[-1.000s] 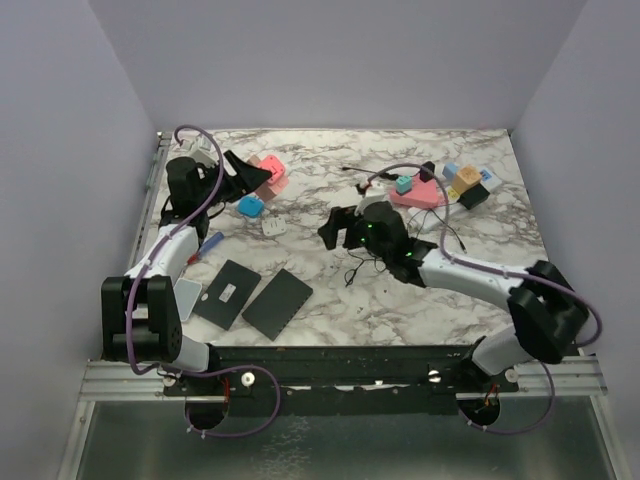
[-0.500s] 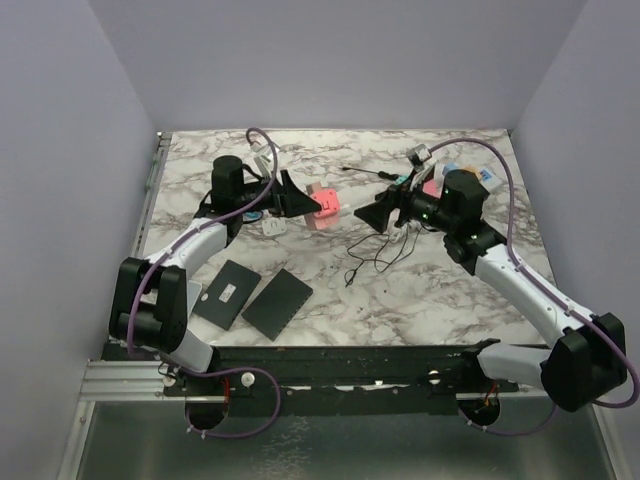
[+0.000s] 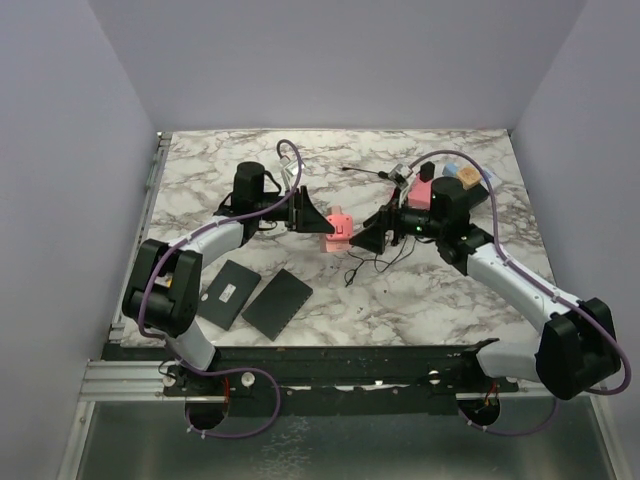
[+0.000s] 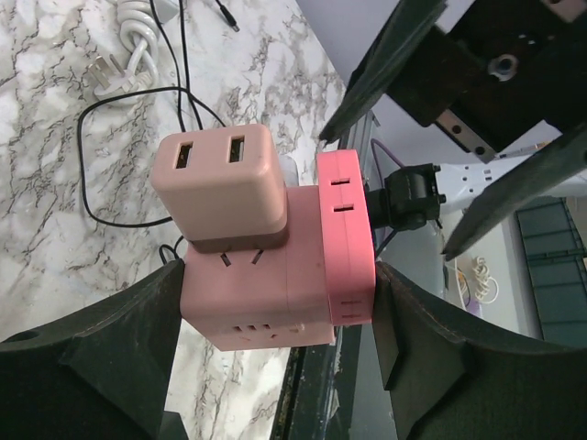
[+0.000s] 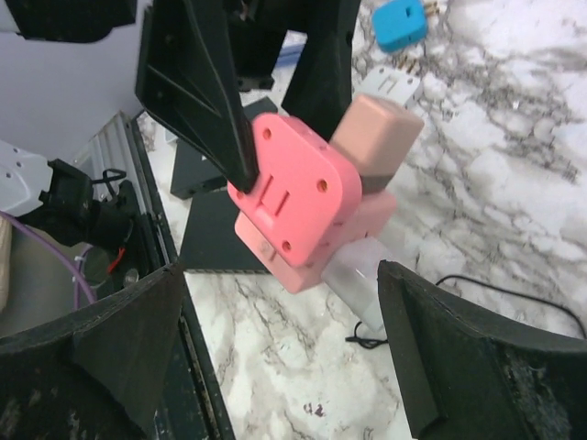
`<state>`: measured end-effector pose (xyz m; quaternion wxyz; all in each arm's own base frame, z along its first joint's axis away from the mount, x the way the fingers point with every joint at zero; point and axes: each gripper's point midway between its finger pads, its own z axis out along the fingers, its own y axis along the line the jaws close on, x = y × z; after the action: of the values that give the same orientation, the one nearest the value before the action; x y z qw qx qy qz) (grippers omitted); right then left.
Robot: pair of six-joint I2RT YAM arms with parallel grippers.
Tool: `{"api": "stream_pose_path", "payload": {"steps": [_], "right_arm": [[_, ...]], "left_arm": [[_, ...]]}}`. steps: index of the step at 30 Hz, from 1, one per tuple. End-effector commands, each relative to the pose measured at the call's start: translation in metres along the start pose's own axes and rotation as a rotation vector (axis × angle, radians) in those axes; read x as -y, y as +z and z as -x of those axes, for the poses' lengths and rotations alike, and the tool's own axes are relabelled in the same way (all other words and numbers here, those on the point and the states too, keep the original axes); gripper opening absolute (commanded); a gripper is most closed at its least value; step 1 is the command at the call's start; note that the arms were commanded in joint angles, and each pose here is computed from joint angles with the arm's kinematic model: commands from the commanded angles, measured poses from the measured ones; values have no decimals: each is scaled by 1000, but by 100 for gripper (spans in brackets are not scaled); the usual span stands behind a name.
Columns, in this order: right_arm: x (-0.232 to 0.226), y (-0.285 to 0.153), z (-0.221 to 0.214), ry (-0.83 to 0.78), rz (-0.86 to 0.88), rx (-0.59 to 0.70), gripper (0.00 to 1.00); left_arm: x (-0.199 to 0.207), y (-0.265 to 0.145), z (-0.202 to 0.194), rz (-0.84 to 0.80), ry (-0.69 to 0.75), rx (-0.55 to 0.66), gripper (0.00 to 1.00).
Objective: Pull the plug off the socket
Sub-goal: Place the plug at the center of the board, then remove the plug from the socket.
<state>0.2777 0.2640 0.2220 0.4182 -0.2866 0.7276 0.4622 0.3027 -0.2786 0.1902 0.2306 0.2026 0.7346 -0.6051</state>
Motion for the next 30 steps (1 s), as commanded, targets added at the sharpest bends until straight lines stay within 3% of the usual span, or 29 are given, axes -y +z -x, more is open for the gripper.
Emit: {"api": "stream_pose_path", "payload": {"steps": [1, 8, 18, 30], "right_arm": [[-3, -7, -9, 44, 25, 4, 92], [9, -18, -18, 135, 59, 45, 92], [-7, -17, -29, 180, 194, 25, 90], [-10, -10, -27, 219, 275, 27, 76]], "left_arm": [[36, -5, 14, -96, 147, -5, 25], [53, -10, 18, -116, 204, 4, 24], [70, -11, 20, -135, 250, 13, 24], [91, -8, 18, -170, 297, 12, 22]]}}
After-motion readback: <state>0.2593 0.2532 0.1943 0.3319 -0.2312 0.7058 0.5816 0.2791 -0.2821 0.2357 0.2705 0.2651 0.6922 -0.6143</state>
